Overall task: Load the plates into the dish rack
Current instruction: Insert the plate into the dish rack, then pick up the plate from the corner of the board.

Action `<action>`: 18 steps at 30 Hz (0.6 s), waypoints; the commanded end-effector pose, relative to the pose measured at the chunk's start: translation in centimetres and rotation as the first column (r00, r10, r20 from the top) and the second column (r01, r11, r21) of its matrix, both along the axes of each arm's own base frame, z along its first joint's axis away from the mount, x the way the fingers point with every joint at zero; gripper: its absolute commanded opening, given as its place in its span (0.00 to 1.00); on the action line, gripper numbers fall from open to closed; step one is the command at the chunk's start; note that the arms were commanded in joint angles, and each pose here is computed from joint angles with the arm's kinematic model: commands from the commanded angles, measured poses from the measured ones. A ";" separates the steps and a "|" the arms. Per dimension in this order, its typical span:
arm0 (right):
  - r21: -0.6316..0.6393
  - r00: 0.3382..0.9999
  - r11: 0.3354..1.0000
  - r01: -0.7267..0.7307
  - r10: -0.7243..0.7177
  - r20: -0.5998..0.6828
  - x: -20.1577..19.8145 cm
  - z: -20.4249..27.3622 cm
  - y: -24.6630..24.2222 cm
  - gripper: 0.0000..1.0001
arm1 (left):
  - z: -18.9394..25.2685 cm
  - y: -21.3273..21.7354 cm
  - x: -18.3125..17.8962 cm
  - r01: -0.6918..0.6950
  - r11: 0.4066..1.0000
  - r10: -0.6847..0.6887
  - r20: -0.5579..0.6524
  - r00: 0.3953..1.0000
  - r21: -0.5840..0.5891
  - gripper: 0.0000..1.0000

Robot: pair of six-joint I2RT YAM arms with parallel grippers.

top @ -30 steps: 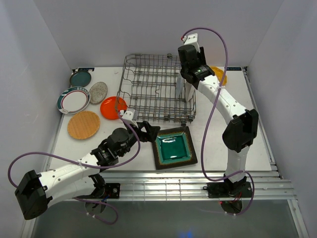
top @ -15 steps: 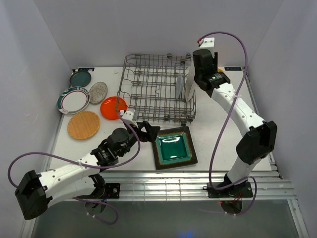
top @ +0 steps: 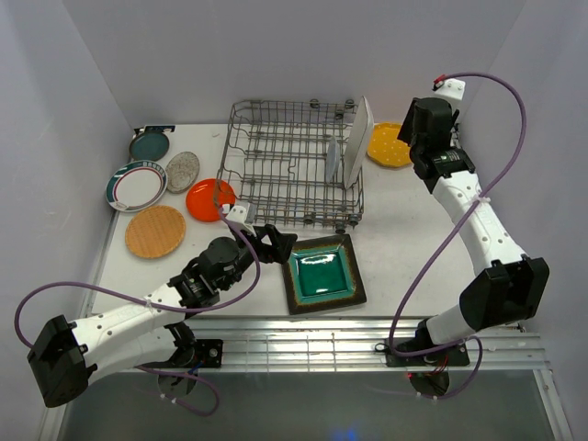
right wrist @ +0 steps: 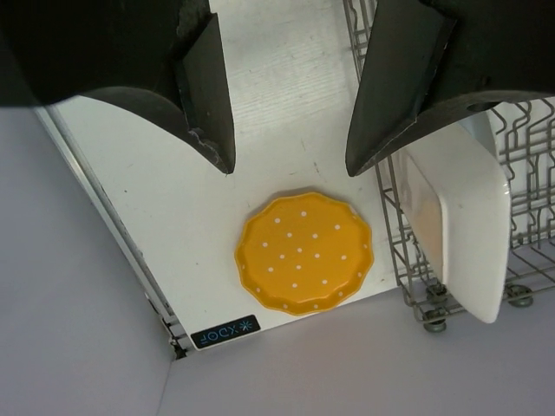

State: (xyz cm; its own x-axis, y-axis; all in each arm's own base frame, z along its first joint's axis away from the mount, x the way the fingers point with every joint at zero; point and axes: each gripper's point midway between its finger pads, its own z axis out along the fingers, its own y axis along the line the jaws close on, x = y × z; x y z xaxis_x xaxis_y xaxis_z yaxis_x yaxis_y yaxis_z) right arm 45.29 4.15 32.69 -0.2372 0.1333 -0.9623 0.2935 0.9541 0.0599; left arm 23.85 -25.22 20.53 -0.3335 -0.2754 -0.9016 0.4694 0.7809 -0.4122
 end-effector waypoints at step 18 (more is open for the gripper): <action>0.311 0.998 0.950 -0.006 0.024 -0.054 3.7 -7.3 -2.5 1.00 | 1.8 -0.1 0.2 -0.004 1.000 0.005 0.022 1.000 -0.030 0.98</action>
State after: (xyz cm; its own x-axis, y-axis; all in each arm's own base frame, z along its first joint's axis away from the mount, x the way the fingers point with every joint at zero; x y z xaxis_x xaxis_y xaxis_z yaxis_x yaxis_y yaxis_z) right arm 47.99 1.05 25.99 -0.3103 0.3692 -0.8760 0.3271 0.9067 0.2662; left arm 23.87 -25.25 20.45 -0.3349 -0.2735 -0.9017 0.4687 0.7818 -0.4113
